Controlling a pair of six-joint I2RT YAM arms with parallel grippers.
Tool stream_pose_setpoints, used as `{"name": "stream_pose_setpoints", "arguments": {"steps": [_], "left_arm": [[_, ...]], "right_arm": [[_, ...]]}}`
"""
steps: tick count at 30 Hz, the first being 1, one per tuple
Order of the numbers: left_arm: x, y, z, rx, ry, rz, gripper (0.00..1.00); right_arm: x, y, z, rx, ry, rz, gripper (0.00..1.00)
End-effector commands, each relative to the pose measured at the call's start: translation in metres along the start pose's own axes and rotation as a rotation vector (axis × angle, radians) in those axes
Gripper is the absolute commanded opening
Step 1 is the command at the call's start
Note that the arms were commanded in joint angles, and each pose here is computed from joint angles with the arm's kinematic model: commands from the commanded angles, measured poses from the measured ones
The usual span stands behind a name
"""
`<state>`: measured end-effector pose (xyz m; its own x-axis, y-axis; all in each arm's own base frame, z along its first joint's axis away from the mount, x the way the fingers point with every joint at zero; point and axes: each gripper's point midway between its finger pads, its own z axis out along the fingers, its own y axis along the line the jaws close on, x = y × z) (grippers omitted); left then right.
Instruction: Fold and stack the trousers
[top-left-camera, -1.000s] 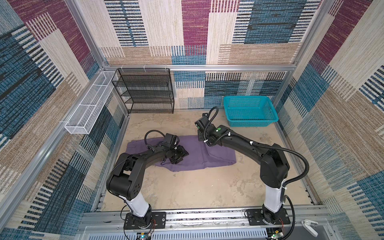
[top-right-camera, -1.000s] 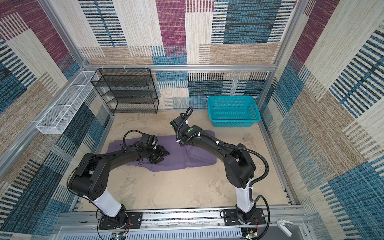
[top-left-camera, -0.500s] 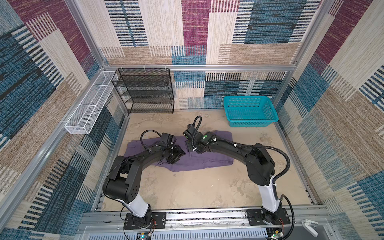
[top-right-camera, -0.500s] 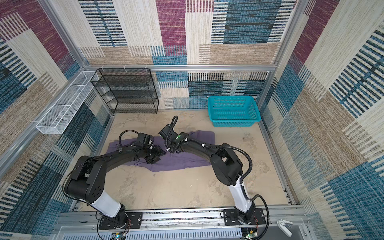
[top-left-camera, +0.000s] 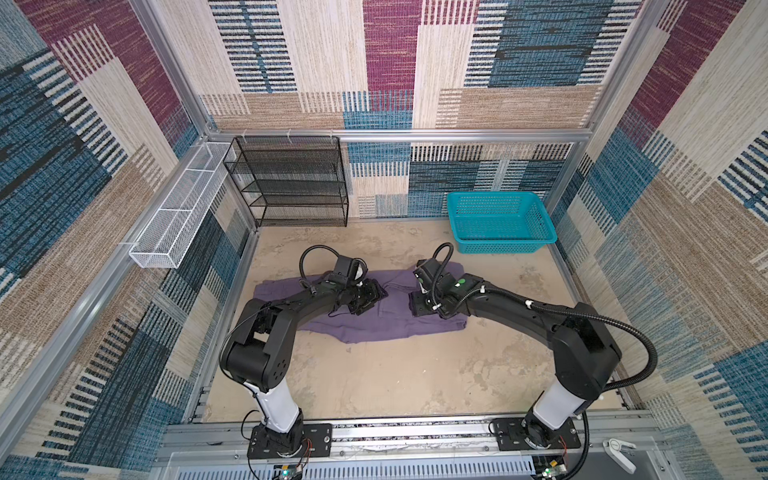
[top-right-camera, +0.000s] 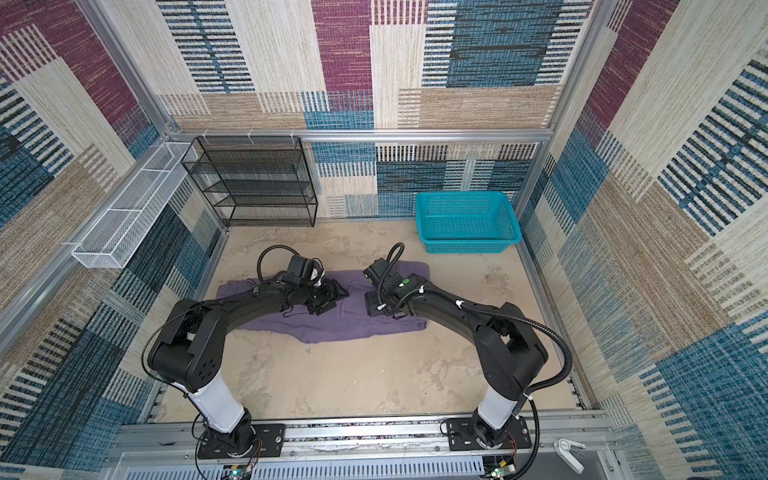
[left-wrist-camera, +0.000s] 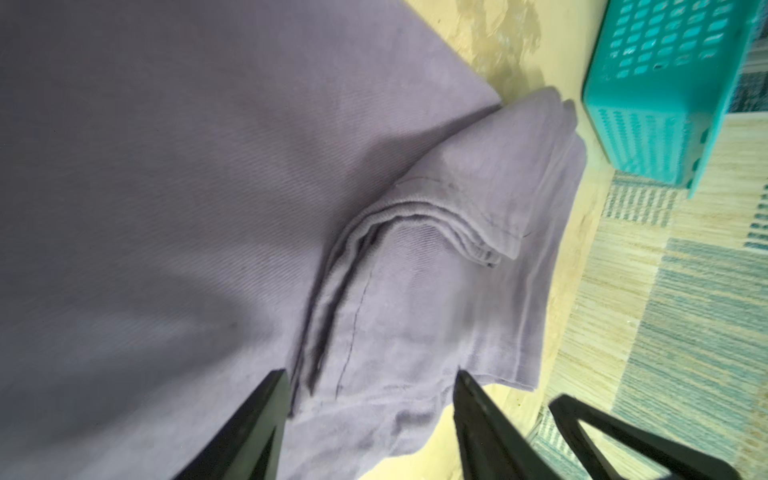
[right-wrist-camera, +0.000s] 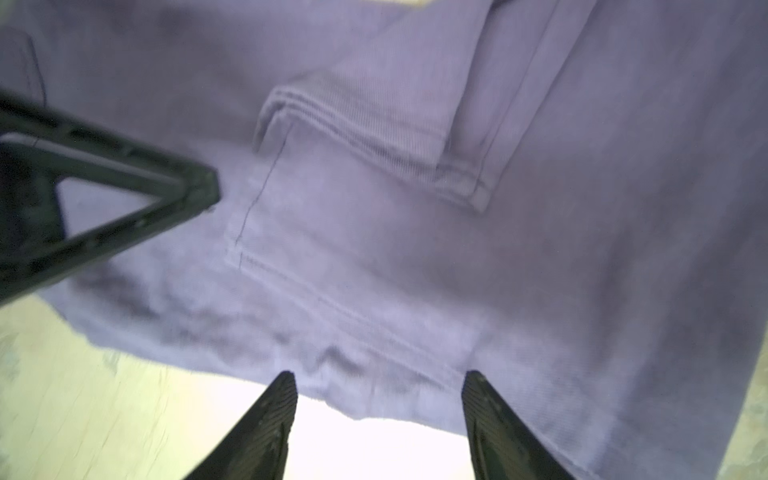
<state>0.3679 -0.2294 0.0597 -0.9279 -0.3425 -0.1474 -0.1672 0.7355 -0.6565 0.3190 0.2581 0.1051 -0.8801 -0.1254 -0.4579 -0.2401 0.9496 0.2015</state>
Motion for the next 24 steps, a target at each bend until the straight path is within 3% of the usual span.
{"name": "stream_pose_setpoints", "arguments": {"steps": [1,5,8,11,14,18,24], "left_arm": [[0.004,-0.008,0.011,0.029,0.016,0.061,0.66],[0.008,0.0,0.015,-0.011,0.013,0.065,0.61],[0.011,0.005,0.019,-0.039,0.02,0.064,0.48],[0.014,0.005,0.025,-0.045,0.032,0.052,0.29],[0.014,0.005,0.027,-0.065,0.039,0.054,0.0],[0.012,-0.002,0.018,-0.079,0.039,0.072,0.0],[0.011,-0.025,-0.006,-0.077,0.012,0.105,0.0]], "right_arm": [[-0.01,-0.004,-0.009,-0.077,-0.032,0.076,0.66],[-0.019,-0.019,-0.019,-0.11,-0.062,0.132,0.66],[-0.023,-0.029,-0.022,-0.096,-0.069,0.151,0.66],[-0.022,-0.036,-0.023,-0.073,-0.068,0.156,0.66],[-0.015,-0.048,-0.025,-0.034,-0.058,0.175,0.67],[0.006,-0.079,-0.025,0.036,-0.017,0.27,0.73],[0.043,-0.123,-0.01,0.012,0.058,0.422,0.81]]}}
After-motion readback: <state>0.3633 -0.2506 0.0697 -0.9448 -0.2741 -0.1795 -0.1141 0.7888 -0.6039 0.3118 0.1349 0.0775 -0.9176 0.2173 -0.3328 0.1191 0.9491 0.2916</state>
